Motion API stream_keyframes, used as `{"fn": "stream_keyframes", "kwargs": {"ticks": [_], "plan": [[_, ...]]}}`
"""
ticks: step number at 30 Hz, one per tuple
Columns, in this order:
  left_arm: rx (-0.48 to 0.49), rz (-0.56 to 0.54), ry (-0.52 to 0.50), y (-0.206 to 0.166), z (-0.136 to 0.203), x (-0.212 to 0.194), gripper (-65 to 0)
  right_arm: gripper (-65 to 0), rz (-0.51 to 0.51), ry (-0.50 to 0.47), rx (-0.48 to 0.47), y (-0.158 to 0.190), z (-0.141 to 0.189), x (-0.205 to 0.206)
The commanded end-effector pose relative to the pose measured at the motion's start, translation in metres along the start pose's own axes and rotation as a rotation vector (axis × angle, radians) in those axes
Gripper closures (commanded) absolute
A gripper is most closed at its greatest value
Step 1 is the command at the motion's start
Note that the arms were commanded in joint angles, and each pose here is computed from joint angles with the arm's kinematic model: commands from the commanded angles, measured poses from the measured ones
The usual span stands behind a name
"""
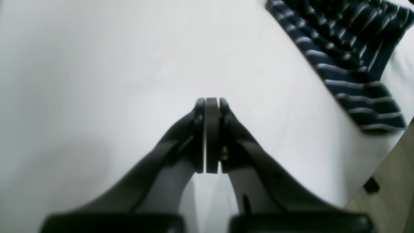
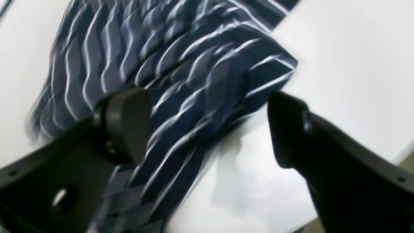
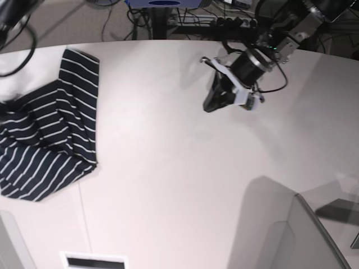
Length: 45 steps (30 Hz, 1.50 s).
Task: Layout the t-shirt on the table in an organized manner, then fold the t-shirt properly
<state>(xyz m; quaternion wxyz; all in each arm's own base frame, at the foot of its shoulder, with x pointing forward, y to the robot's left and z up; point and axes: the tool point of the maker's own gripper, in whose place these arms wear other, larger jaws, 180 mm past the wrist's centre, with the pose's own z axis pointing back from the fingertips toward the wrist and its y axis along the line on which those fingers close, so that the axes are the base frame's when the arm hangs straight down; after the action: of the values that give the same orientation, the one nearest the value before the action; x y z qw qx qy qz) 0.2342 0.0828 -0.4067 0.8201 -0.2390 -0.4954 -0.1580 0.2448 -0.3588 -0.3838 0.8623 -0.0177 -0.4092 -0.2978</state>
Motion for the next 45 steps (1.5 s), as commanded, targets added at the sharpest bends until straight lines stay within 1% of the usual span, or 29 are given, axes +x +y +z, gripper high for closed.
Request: {"fn": "stream_keyframes", "kwargs": {"ticks": [1, 3, 4, 6, 8, 9, 10, 12, 15, 17, 19, 22, 24, 27, 29, 34, 36, 38, 40, 41, 44, 45], "plan": [[-0.002, -0.012, -0.058, 0.002, 0.003, 0.020, 0.0, -46.2, 0.073, -0.040, 0.080, 0.029, 0.005, 0.012], [0.011, -0.009, -0.084, 0.005, 0.006, 0.029, 0.0, -36.5, 0.153, 0.010, 0.175, 0.066, 0.002, -0.009], [0.017, -0.007, -0.086, 0.007, 0.007, 0.030, 0.0, -29.7, 0.167, 0.047, 0.205, 0.078, -0.002, -0.022], [0.028, -0.004, -0.087, 0.009, 0.010, 0.029, 0.0, -15.2, 0.169, 0.120, 0.248, 0.095, -0.016, -0.046], [0.034, 0.002, -0.075, 0.010, 0.013, 0.024, 0.0, -2.4, 0.142, 0.162, 0.261, 0.103, -0.031, -0.055], [0.033, -0.001, -0.069, 0.009, 0.014, 0.021, 0.0, 0.0, 0.124, 0.185, 0.259, 0.103, -0.039, -0.060], [0.030, -0.022, -0.062, 0.008, 0.015, 0.019, 0.0, -0.6, 0.110, 0.205, 0.254, 0.101, -0.046, -0.063], [0.022, -0.068, -0.040, 0.004, 0.018, 0.011, 0.0, -2.1, 0.092, 0.214, 0.249, 0.100, -0.058, -0.064], [0.006, -0.138, -0.011, -0.002, 0.023, 0.001, 0.0, -2.1, 0.066, 0.254, 0.241, 0.098, -0.069, -0.078], [0.001, -0.154, 0.001, -0.004, 0.026, -0.004, 0.0, -2.0, 0.092, 0.304, 0.265, 0.110, -0.073, -0.095], [-0.001, -0.155, 0.003, -0.006, 0.026, -0.005, 0.0, -2.0, 0.128, 0.354, 0.310, 0.134, -0.072, -0.119], [0.000, -0.154, 0.004, -0.006, 0.027, -0.005, 0.0, -2.0, 0.127, 0.386, 0.368, 0.166, -0.069, -0.147], [0.018, -0.160, 0.011, 0.002, 0.032, -0.006, 0.0, -2.0, 0.135, 0.414, 0.404, 0.186, -0.064, -0.163], [0.063, -0.161, -0.011, 0.015, 0.038, 0.003, 0.0, -2.0, 0.195, 0.449, 0.484, 0.226, -0.053, -0.182], [0.094, -0.160, -0.019, 0.024, 0.044, 0.007, 0.0, -2.0, 0.252, 0.462, 0.558, 0.261, -0.041, -0.196], [0.149, -0.171, -0.056, 0.039, 0.056, 0.023, 0.0, -2.0, 0.342, 0.472, 0.712, 0.335, -0.012, -0.212], [0.157, -0.175, -0.060, 0.042, 0.057, 0.025, 0.0, -2.6, 0.378, 0.452, 0.764, 0.359, -0.003, -0.206], [0.157, -0.177, -0.064, 0.042, 0.056, 0.027, 0.0, -2.7, 0.419, 0.428, 0.808, 0.374, 0.009, -0.197], [0.154, -0.174, -0.063, 0.041, 0.056, 0.026, 0.0, -2.9, 0.427, 0.389, 0.818, 0.377, 0.017, -0.173], [0.152, -0.173, -0.064, 0.040, 0.055, 0.026, 0.0, -2.9, 0.406, 0.384, 0.793, 0.367, 0.019, -0.165], [0.151, -0.165, -0.083, 0.038, 0.048, 0.030, 0.0, -3.3, 0.309, 0.293, 0.695, 0.320, 0.023, -0.121], [0.143, -0.155, -0.090, 0.034, 0.043, 0.031, 0.0, -5.6, 0.282, 0.271, 0.663, 0.302, 0.027, -0.112]]}}
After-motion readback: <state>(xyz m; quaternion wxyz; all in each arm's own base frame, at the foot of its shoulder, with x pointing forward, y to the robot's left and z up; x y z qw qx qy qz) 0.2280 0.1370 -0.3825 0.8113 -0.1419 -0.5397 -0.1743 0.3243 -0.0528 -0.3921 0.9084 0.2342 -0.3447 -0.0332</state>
